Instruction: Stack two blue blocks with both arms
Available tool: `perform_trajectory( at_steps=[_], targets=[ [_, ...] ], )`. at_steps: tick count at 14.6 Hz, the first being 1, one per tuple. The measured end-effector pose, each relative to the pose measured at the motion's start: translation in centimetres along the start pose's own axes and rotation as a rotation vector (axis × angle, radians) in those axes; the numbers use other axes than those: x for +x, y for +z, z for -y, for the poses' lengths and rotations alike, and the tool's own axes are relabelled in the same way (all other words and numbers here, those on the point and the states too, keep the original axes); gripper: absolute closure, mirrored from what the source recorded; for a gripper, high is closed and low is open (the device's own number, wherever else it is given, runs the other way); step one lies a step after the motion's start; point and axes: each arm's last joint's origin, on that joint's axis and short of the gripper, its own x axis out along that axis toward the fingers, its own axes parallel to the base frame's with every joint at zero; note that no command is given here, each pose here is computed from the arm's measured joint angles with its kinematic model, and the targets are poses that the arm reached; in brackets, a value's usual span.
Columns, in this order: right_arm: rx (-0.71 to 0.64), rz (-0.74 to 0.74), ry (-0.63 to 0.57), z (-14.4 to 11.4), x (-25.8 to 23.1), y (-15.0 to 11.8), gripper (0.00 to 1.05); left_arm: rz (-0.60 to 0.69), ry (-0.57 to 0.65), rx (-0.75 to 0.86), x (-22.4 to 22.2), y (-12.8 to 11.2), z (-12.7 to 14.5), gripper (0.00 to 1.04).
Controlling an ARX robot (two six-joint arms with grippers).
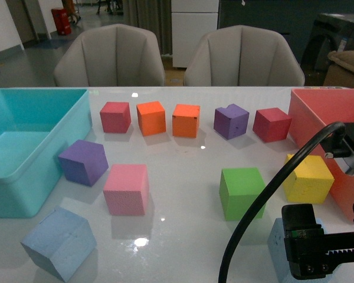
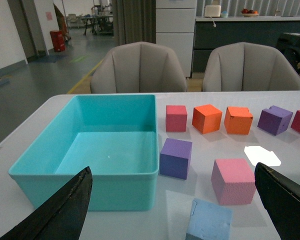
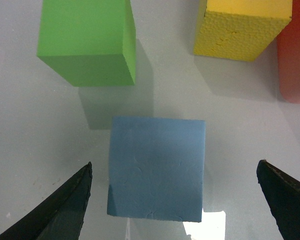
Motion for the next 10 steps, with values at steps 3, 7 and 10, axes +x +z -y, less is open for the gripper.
perform_trajectory(
  at_steps=[3, 7, 10],
  targets=[
    [0.027, -0.022, -0.020, -0.1, 1.3, -0.3, 0.06, 0.000, 0.000, 0.000, 0.0, 0.0, 0.0, 0.07],
    [0.028, -0.020, -0.003, -1.2, 2.8, -0.1, 0.06, 0.000, 0.000, 0.000, 0.0, 0.0, 0.0, 0.07],
    [0.040, -0.055, -0.005, -1.2, 4.1, -1.1, 0.06, 0.000, 0.000, 0.000, 0.0, 0.0, 0.0, 0.07]
  ],
)
